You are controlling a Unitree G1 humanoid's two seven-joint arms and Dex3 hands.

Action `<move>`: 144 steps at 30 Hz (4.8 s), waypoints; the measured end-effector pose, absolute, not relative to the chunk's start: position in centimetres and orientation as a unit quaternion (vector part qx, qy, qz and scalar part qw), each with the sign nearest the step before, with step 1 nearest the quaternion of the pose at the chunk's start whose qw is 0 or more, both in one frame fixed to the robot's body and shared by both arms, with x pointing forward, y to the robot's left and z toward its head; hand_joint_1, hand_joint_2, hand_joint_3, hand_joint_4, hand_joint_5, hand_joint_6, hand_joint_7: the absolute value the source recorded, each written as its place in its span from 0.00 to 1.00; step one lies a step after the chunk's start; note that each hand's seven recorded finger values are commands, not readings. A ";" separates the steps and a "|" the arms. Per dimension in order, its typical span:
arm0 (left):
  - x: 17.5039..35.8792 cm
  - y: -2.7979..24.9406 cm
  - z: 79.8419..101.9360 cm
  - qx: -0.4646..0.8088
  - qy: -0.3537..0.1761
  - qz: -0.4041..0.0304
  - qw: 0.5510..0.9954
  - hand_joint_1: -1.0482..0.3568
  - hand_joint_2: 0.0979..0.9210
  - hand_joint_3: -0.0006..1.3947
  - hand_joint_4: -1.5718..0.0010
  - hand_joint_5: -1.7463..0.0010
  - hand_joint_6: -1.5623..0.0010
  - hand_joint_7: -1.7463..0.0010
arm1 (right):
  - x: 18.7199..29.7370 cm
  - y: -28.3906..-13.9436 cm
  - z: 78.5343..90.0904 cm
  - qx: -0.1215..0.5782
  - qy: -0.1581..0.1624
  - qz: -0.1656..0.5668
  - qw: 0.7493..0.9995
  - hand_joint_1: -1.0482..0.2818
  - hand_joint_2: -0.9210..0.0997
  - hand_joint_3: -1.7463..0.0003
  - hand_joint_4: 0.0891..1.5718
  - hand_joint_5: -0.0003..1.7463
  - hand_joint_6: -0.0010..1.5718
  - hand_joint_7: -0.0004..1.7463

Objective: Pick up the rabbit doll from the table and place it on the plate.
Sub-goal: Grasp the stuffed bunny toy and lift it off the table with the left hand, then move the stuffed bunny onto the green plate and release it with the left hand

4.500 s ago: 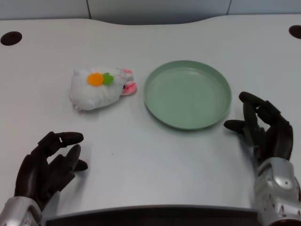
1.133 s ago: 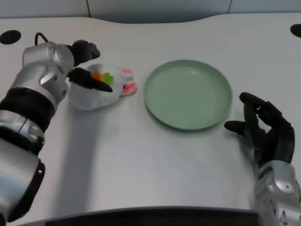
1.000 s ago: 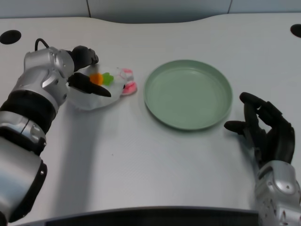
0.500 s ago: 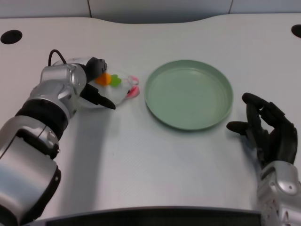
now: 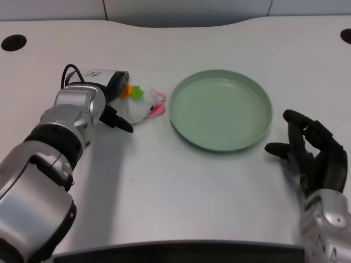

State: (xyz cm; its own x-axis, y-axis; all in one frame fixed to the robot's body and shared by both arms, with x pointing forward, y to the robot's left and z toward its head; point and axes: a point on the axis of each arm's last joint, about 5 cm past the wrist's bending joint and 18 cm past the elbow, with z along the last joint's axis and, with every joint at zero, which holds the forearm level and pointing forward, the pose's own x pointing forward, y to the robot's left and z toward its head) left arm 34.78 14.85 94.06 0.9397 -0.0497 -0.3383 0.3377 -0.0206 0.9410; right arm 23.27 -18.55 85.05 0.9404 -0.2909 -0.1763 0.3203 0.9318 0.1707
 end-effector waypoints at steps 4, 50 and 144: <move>34.5 15.1 93.5 0.701 0.070 -0.122 0.700 0.22 0.91 0.00 0.77 0.92 0.75 0.96 | 23.3 -18.5 85.0 0.098 0.080 -0.157 0.979 0.56 0.00 0.85 0.46 0.61 0.50 0.26; 34.6 16.4 94.1 0.635 0.036 -0.105 0.765 0.65 1.00 0.11 0.53 0.00 0.63 0.01 | 23.9 -19.0 84.6 0.093 0.083 -0.156 0.980 0.56 0.00 0.85 0.46 0.60 0.51 0.24; 35.2 3.3 99.7 0.670 -0.105 -0.219 0.702 0.22 0.94 0.00 0.81 0.41 0.84 0.59 | 25.1 -19.3 83.8 0.100 0.058 -0.134 0.984 0.55 0.00 0.86 0.45 0.62 0.54 0.21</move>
